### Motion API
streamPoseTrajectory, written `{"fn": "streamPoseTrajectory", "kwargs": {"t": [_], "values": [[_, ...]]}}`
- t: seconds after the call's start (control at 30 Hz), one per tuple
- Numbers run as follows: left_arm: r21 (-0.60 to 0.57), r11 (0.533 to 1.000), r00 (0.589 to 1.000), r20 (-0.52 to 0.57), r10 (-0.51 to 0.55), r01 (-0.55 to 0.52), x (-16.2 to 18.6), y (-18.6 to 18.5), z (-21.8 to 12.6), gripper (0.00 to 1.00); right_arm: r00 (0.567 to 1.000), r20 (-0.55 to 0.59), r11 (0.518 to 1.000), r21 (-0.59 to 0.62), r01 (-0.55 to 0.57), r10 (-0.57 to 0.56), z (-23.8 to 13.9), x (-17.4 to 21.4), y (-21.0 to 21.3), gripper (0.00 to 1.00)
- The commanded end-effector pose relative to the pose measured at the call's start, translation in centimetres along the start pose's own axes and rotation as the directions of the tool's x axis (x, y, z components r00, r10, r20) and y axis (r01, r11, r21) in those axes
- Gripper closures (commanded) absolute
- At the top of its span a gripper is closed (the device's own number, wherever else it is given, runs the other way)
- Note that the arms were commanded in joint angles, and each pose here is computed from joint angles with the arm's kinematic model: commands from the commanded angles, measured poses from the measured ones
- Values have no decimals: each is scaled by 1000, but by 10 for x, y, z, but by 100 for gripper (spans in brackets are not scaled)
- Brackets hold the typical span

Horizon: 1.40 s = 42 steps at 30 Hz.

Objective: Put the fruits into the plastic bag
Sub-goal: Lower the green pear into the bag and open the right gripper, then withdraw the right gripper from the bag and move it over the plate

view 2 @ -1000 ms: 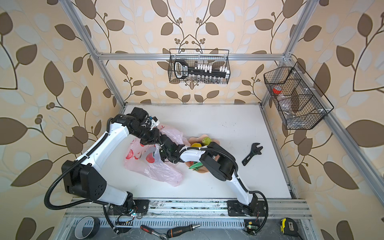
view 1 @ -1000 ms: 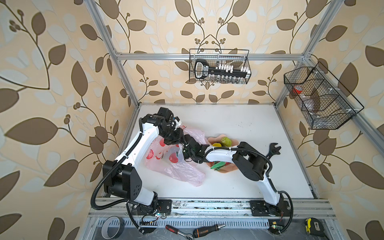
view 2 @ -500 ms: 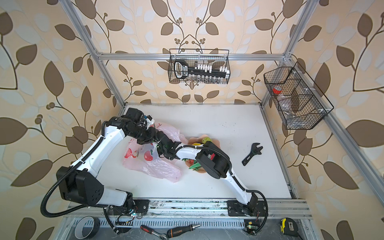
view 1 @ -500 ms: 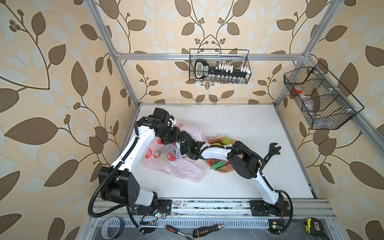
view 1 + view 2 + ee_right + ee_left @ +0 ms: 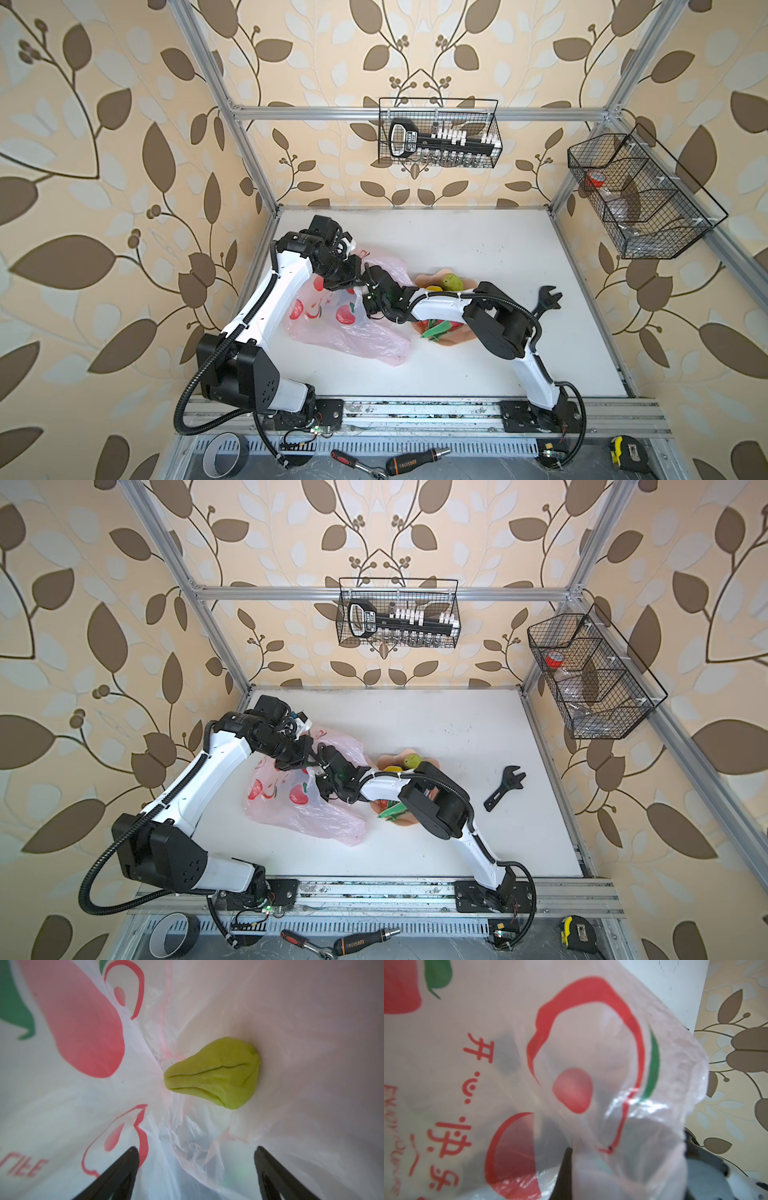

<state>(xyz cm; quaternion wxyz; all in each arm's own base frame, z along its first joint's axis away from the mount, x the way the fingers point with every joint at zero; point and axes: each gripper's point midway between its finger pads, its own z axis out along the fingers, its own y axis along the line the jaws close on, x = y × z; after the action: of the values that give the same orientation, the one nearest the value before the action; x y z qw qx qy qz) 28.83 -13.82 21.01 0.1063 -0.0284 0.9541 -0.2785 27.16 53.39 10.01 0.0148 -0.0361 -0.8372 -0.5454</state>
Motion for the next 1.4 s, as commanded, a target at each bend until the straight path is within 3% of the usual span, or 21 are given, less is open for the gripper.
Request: {"fn": "streamPoseTrajectory", "kwargs": {"t": [0.0, 0.17, 0.47, 0.67, 1.1, 1.27, 1.37], "values": [[-37, 999, 999, 54, 4, -2, -8, 3, -22, 100, 1000, 30, 1000, -31, 0, 1, -26, 0, 14, 12], [-30, 1000, 998, 63, 9, -7, -12, 3, -25, 100, 998, 54, 1000, -11, 16, -15, -52, 4, 9, 12], [76, 997, 997, 68, 20, -25, -12, -12, -20, 100, 976, 101, 970, 167, 177, -195, -102, 4, 8, 12], [105, 994, 998, 63, 27, -34, -11, -16, -18, 100, 948, 73, 904, 332, 268, -308, -137, 8, -12, 12], [127, 992, 999, 50, 18, -24, -8, -17, -14, 100, 871, 4, 744, 522, 418, -492, -196, 19, -17, 12], [131, 991, 999, 49, 17, -23, -9, -18, -14, 100, 837, -19, 688, 559, 463, -547, -215, 23, -18, 12], [134, 991, 999, 46, 11, -17, -9, -18, -13, 100, 825, -73, 682, 524, 510, -561, -216, 37, -27, 13]]}}
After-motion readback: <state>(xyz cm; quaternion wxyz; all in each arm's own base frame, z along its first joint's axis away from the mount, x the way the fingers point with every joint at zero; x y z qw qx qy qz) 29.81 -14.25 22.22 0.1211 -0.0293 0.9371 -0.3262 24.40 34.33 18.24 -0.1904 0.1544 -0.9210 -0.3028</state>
